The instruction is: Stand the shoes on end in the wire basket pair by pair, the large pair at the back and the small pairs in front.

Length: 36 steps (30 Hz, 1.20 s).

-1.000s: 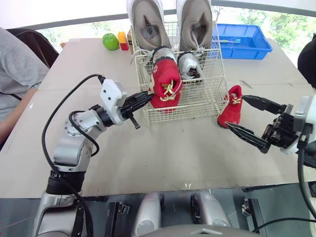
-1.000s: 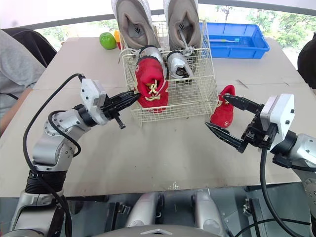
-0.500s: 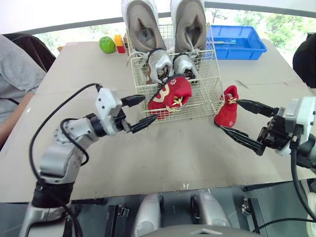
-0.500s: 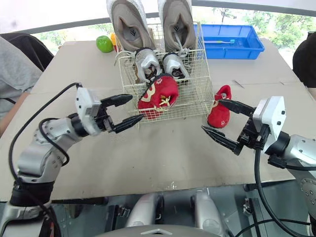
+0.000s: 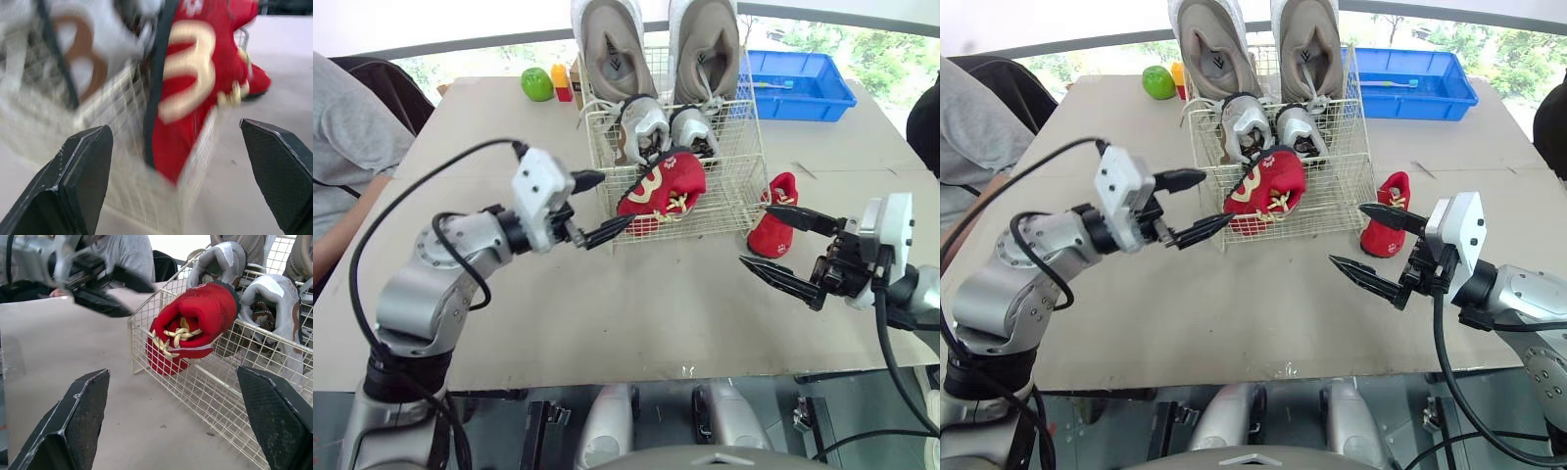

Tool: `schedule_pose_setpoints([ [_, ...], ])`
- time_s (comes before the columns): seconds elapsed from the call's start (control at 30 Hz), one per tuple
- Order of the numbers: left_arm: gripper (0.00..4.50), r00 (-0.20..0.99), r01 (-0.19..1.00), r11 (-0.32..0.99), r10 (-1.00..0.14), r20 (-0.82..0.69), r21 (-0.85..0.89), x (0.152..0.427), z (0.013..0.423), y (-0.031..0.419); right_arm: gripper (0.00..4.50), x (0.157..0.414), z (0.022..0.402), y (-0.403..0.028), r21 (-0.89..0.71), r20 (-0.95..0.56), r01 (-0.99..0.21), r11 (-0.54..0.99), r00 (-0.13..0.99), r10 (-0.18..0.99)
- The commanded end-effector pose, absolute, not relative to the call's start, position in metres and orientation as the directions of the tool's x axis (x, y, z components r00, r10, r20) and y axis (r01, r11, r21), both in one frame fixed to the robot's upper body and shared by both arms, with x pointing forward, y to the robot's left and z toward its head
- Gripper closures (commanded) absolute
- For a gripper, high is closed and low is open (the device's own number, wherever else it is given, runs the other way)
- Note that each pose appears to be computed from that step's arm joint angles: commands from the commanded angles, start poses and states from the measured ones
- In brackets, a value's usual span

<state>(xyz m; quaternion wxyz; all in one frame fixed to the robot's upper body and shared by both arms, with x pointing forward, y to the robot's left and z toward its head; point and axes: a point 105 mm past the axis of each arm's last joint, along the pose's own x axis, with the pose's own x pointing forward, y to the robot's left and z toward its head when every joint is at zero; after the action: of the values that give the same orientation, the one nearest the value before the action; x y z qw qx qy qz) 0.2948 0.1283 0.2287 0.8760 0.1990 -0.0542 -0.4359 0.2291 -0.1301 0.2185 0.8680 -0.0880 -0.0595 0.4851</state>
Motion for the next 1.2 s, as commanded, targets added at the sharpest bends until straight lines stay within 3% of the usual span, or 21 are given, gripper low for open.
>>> schedule_pose_setpoints([
  [0.03, 0.04, 0.593, 0.738, 0.488, -0.799, -0.101, 0.467, 0.288, 0.232, 0.114, 0.50, 0.222, 0.226, -0.127, -0.243, 0.032, -0.830, 0.503, 0.511, 0.859],
  [0.13, 0.04, 0.618, 0.713, 0.488, -0.776, -0.122, 0.503, 0.296, 0.228, 0.112, 0.50, 0.220, 0.226, -0.126, -0.244, 0.026, -0.829, 0.504, 0.514, 0.858],
  [0.23, 0.75, 0.643, 0.693, 0.497, -0.754, -0.133, 0.522, 0.305, 0.222, 0.110, 0.50, 0.220, 0.227, -0.126, -0.247, 0.026, -0.824, 0.510, 0.521, 0.853],
  [0.43, 3.79, 0.647, 0.692, 0.509, -0.752, -0.127, 0.511, 0.314, 0.211, 0.103, 0.50, 0.219, 0.227, -0.127, -0.254, 0.022, -0.810, 0.529, 0.542, 0.840],
  [0.5, 4.47, 0.666, 0.686, 0.561, -0.741, -0.088, 0.464, 0.314, 0.211, 0.106, 0.50, 0.219, 0.226, -0.128, -0.256, 0.021, -0.806, 0.533, 0.547, 0.837],
  [0.83, 4.47, 0.728, 0.613, 0.771, -0.636, 0.254, 0.173, 0.300, 0.234, 0.127, 0.50, 0.222, 0.224, -0.125, -0.251, 0.025, -0.811, 0.528, 0.540, 0.841],
  [1.2, 4.47, 0.783, 0.570, 0.821, -0.553, 0.286, 0.026, 0.289, 0.205, 0.129, 0.50, 0.226, 0.223, -0.125, -0.263, -0.004, -0.828, 0.495, 0.513, 0.858],
])
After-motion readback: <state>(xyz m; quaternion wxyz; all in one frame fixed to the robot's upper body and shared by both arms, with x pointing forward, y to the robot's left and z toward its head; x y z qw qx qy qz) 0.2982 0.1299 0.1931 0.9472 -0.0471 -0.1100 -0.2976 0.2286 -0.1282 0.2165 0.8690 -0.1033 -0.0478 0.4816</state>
